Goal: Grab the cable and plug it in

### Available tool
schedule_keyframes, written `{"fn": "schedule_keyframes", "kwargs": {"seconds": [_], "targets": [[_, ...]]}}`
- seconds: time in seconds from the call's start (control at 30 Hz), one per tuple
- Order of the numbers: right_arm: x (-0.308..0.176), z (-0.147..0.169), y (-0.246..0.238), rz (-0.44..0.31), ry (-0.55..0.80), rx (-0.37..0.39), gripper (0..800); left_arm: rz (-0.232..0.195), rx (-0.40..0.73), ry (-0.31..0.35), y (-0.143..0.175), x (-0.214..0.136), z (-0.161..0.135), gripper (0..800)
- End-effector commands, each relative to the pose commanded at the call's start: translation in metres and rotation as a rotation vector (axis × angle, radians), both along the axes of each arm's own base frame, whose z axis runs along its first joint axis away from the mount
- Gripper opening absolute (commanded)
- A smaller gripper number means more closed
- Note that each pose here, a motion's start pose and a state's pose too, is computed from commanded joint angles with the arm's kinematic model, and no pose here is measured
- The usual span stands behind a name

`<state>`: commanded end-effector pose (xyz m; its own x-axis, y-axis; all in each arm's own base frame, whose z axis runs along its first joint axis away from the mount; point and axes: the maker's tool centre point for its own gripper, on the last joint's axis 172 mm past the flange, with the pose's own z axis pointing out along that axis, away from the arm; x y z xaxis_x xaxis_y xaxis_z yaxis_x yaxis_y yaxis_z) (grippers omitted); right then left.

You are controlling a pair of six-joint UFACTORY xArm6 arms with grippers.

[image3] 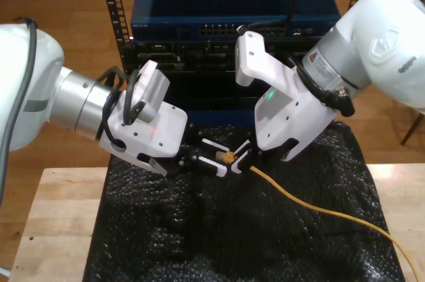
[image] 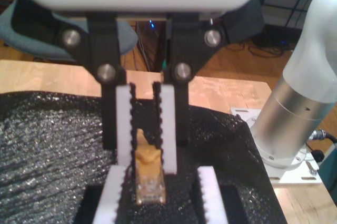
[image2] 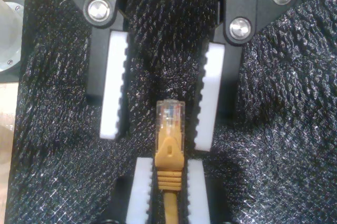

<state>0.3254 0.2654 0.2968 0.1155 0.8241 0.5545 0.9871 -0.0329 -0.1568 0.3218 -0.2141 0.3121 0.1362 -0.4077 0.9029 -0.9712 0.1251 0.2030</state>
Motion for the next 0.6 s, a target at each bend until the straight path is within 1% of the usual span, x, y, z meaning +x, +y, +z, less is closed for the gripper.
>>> {"fn": "schedule_keyframes", "kwargs": {"seconds": [0.13,0.23,0.4,0.47,0.5,0.6], "targets": [[0.0,-0.0007,-0.0006,-0.002,0.001,-0.001,9,-0.002,-0.003,-0.002,-0.0003,-0.0009,-0.0012,283],[0.0004,0.0006,-0.0005,-0.003,-0.001,0.0,9,-0.003,-0.002,-0.002,-0.0001,-0.0011,-0.0015,268],[0.0004,0.0006,-0.0005,-0.003,-0.001,0.0,9,0.0,-0.003,-0.004,0.0002,-0.0007,-0.0003,214],[0.0004,0.0006,-0.0005,-0.003,-0.001,0.0,9,0.0,-0.003,-0.004,0.0002,-0.0007,-0.0003,154],[0.0004,0.0006,-0.0005,-0.003,-0.001,0.0,9,0.001,-0.002,-0.005,0.0003,-0.0003,-0.0004,139],[0.0004,0.0006,-0.0005,-0.003,-0.001,0.0,9,0.001,-0.002,-0.005,0.0003,-0.0003,-0.0004,125]]}}
